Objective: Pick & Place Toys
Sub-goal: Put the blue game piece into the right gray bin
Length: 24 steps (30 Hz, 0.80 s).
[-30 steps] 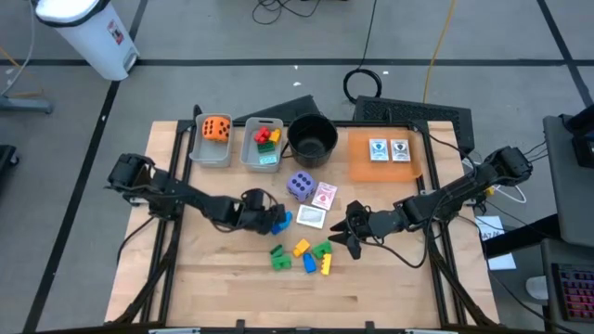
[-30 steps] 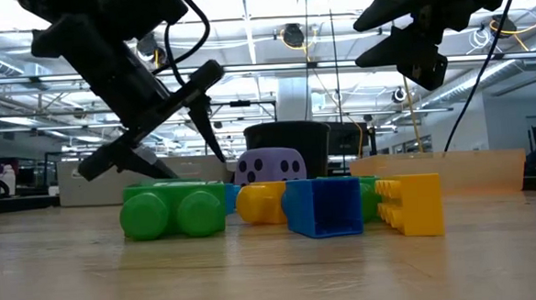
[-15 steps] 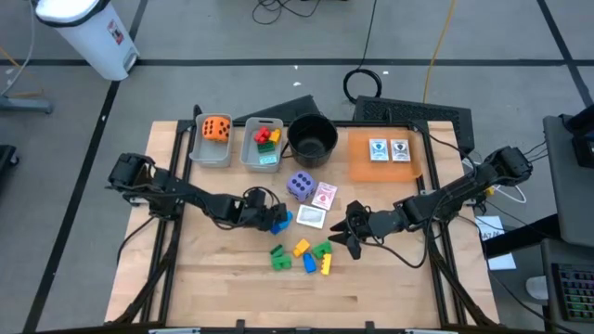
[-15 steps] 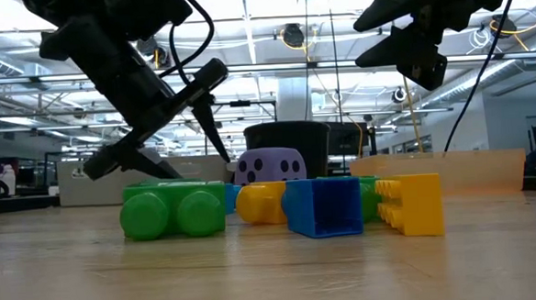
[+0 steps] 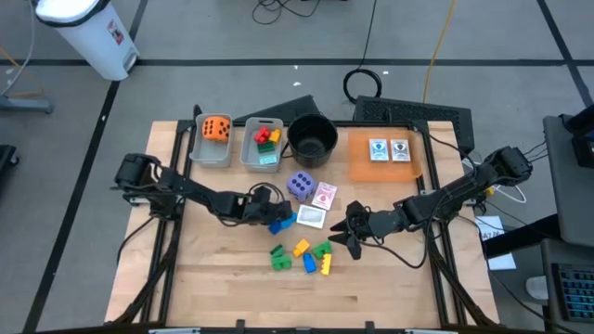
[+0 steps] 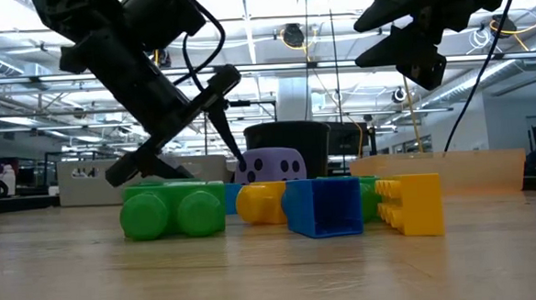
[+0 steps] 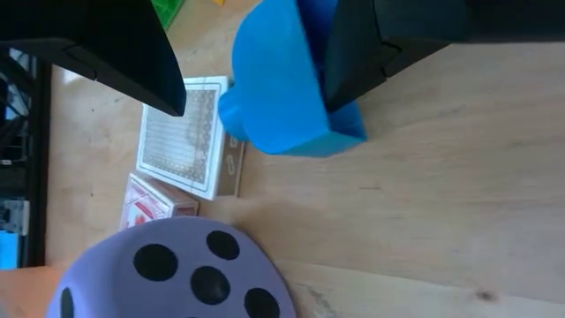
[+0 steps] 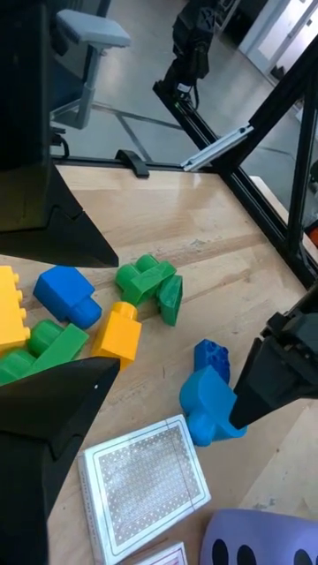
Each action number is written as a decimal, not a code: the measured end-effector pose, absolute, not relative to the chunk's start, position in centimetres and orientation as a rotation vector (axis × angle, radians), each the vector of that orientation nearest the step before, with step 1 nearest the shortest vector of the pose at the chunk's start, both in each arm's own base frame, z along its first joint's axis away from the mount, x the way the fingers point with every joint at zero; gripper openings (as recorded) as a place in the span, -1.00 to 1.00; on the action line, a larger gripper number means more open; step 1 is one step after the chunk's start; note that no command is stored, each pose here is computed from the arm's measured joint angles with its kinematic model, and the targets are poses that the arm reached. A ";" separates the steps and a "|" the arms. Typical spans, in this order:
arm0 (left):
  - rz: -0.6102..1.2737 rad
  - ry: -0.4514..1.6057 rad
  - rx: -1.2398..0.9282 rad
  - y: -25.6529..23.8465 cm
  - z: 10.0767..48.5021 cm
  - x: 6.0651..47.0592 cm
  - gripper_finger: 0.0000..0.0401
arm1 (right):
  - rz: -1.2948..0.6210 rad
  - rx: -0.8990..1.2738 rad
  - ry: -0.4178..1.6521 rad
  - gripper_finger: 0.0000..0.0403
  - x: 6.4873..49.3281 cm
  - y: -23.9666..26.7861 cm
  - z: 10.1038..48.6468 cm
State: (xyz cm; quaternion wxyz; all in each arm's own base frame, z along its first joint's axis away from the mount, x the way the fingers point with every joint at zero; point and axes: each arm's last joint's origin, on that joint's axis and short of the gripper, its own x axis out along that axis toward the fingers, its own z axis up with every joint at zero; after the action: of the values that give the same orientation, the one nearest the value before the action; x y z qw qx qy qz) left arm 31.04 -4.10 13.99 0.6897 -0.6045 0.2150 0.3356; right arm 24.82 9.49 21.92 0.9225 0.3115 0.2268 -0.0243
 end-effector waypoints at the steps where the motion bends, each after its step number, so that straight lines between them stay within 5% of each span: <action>1: 0.748 0.476 -1.356 -4.0 14.0 31.1 0.34 | -0.049 0.638 0.466 -0.16 24.8 9.5 21.9; 14: 0.719 0.471 -1.350 -4.1 14.1 31.3 0.32 | -0.047 0.637 0.466 -0.16 24.8 9.5 21.9; 24: 0.695 0.467 -1.341 -4.1 14.2 31.4 -0.14 | -0.046 0.637 0.466 -0.16 24.8 9.5 21.9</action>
State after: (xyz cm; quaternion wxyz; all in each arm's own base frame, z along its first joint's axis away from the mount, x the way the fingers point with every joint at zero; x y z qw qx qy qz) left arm 31.45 -4.10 14.20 0.7035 -0.6027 0.2101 0.3125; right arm 24.81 9.54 21.92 0.9229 0.3101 0.2270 -0.0226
